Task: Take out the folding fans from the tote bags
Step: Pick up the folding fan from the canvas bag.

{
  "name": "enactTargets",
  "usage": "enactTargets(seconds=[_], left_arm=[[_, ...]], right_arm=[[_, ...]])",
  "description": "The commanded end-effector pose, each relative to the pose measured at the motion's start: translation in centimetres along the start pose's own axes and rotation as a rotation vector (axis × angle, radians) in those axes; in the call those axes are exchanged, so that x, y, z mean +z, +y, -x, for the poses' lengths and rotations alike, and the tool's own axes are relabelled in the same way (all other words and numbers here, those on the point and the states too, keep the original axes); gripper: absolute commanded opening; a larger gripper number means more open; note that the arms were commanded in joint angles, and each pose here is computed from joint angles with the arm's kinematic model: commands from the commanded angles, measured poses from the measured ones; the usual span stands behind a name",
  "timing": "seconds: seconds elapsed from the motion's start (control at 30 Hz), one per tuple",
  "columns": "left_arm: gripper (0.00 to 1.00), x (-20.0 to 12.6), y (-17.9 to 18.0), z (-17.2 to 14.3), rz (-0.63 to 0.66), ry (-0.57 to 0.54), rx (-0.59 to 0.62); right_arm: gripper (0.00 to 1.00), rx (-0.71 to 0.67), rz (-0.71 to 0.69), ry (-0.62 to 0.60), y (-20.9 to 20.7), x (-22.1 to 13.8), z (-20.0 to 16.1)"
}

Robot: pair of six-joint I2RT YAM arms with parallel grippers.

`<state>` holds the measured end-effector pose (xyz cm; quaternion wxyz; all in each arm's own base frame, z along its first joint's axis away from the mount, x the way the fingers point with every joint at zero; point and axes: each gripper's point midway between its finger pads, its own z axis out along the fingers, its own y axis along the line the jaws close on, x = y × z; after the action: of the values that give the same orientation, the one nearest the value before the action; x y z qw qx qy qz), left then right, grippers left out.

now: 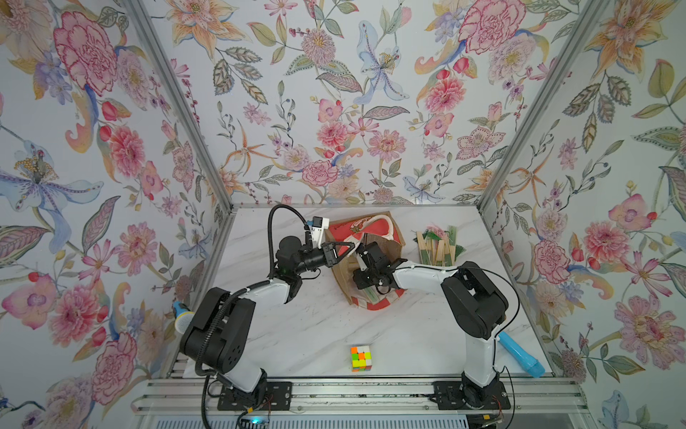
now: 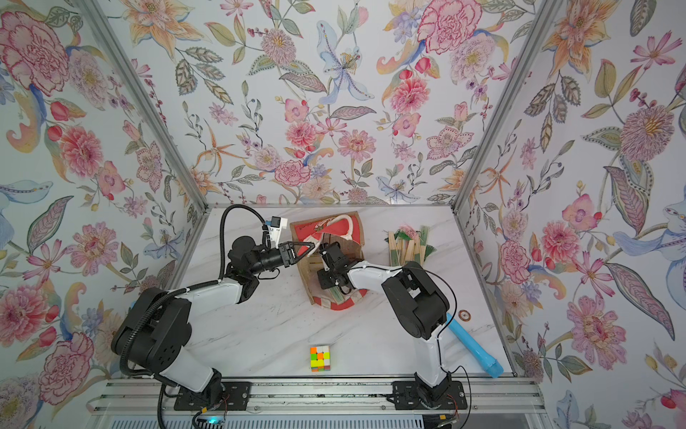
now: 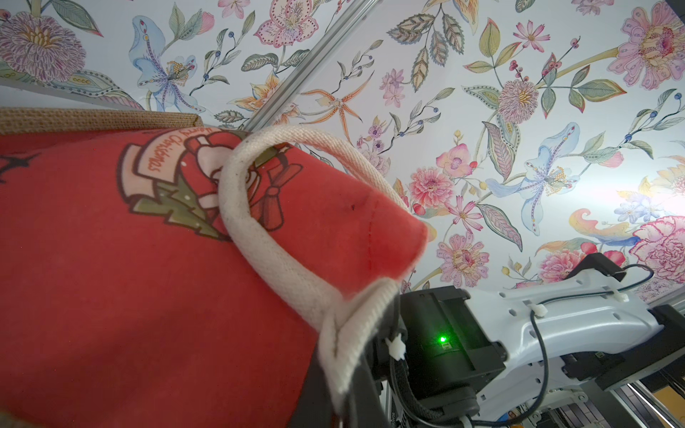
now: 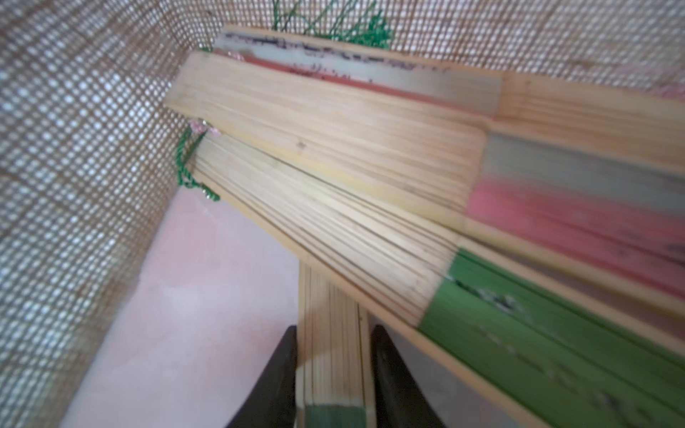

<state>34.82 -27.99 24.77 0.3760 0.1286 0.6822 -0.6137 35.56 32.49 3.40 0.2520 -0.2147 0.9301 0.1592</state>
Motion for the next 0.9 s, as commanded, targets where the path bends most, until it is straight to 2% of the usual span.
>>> enactTargets(seconds=[0.0,0.57,0.87], left_arm=[[0.00,0.5,-0.1,-0.6,-0.013,0.028,0.000],[0.00,0.6,0.1,-0.4,-0.013,0.022,-0.008],[0.00,0.7,-0.3,-0.1,-0.034,0.010,-0.013]], right_arm=[[0.32,-0.019,0.032,0.092,0.2,-1.7,-2.2],[0.31,-0.018,0.185,0.198,1.7,-8.9,-6.3],[0.27,0.021,0.222,0.188,1.6,-12.5,-9.5]])
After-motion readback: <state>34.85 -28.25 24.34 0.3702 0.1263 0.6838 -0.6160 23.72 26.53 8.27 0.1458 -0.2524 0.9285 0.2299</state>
